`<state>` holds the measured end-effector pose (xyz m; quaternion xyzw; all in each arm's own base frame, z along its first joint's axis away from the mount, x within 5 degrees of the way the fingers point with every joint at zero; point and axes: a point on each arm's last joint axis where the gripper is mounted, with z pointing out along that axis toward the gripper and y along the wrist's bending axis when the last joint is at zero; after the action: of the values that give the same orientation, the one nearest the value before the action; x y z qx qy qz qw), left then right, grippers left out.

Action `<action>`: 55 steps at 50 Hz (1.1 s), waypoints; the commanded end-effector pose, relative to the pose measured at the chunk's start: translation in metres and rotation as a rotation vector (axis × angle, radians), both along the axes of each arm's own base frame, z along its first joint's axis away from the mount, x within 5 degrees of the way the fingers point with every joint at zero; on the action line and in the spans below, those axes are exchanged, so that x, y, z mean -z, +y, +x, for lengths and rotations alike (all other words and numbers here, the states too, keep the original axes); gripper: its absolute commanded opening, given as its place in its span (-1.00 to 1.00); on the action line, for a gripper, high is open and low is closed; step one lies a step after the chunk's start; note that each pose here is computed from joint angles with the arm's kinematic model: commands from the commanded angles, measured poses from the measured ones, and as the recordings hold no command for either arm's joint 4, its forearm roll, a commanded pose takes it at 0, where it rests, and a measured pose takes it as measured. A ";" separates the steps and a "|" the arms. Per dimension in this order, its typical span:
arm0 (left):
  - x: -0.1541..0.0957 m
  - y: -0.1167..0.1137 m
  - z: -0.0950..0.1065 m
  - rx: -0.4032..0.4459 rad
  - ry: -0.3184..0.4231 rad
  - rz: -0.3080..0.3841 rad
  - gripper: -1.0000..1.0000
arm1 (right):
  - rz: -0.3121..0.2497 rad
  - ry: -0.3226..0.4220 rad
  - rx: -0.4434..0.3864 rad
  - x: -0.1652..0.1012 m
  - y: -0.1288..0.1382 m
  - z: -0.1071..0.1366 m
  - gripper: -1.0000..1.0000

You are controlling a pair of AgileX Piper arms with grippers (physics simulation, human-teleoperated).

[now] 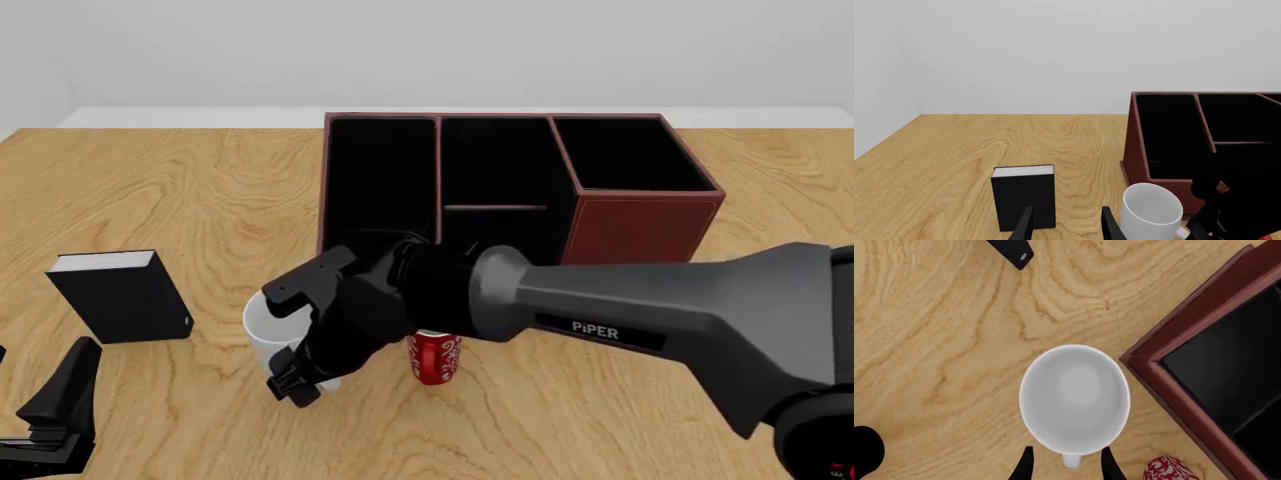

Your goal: Pick up the white mug and place it to the right of the caddy.

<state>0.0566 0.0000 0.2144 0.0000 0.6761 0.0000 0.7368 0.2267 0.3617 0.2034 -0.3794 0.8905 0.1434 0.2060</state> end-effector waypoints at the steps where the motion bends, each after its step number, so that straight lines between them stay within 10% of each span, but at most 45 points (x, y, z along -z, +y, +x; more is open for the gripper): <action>1: 0.000 0.000 0.000 0.000 0.000 0.000 1.00 | -0.001 0.002 0.000 0.002 0.001 0.000 1.00; 5: 0.000 0.000 0.000 0.000 0.000 0.000 1.00 | -0.004 0.004 -0.001 0.003 0.002 0.000 1.00; 6: 0.000 0.000 0.000 0.000 0.000 0.000 1.00 | -0.005 0.003 -0.002 0.003 0.002 0.000 -1.00; 55: 0.000 0.000 0.000 0.000 0.000 0.000 1.00 | 0.026 -0.070 -0.048 -0.029 -0.011 0.006 -1.00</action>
<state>0.0566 0.0000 0.2144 0.0000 0.6761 0.0000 0.7368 0.2336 0.3534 0.2193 -0.4017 0.8767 0.1400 0.2246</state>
